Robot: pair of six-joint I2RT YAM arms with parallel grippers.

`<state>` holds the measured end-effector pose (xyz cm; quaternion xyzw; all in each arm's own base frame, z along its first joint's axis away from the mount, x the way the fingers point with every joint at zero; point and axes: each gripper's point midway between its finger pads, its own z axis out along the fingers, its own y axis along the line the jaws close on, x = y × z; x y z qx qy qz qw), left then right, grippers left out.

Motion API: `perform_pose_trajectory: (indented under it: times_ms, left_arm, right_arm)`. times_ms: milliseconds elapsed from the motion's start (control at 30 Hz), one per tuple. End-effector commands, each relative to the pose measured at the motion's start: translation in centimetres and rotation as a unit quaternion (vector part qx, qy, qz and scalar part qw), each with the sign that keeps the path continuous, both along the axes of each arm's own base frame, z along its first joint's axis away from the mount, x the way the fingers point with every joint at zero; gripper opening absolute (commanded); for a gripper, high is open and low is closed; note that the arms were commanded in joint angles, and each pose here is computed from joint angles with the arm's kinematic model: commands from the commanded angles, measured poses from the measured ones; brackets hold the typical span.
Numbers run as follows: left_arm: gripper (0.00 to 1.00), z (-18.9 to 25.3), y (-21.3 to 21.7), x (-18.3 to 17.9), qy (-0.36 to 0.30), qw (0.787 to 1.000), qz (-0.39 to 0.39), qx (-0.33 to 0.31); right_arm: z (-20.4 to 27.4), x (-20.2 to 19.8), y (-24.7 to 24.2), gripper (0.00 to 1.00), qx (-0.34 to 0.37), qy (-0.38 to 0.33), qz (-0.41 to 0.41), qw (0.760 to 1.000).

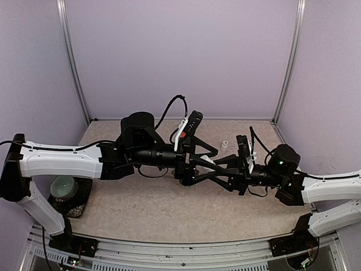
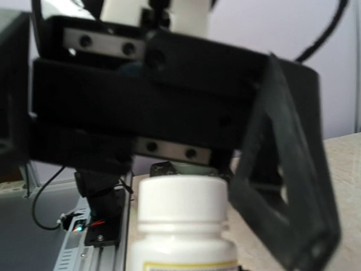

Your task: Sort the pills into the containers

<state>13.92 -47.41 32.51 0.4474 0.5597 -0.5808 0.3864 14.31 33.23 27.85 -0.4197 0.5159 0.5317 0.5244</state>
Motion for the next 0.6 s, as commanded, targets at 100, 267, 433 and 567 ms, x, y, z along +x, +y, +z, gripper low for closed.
perform_pose_trajectory:
  times_ms: [100, 267, 433, 567]
  left_arm:
    - [0.98, 1.0, 0.2, -0.8, -0.01, 0.999, -0.024, -0.025]
    - [0.95, 0.7, 0.5, -1.1, -0.003, 0.999, -0.028, -0.023]
    - [0.93, 0.4, 0.7, -1.4, 0.002, 0.999, -0.028, -0.018]
    - [0.93, 0.7, 1.5, -1.2, -0.002, 1.0, -0.012, -0.023]
  right_arm:
    - [1.6, -0.4, 0.2, 0.19, 0.024, -0.01, 0.01, 1.0]
    - [1.4, 0.6, -0.7, 0.19, 0.027, -0.01, -0.033, 0.999]
    - [1.8, 1.5, -1.6, 0.19, 0.037, -0.011, -0.072, 0.997]
    - [1.9, 2.1, -2.6, 0.19, 0.044, -0.008, -0.103, 0.994]
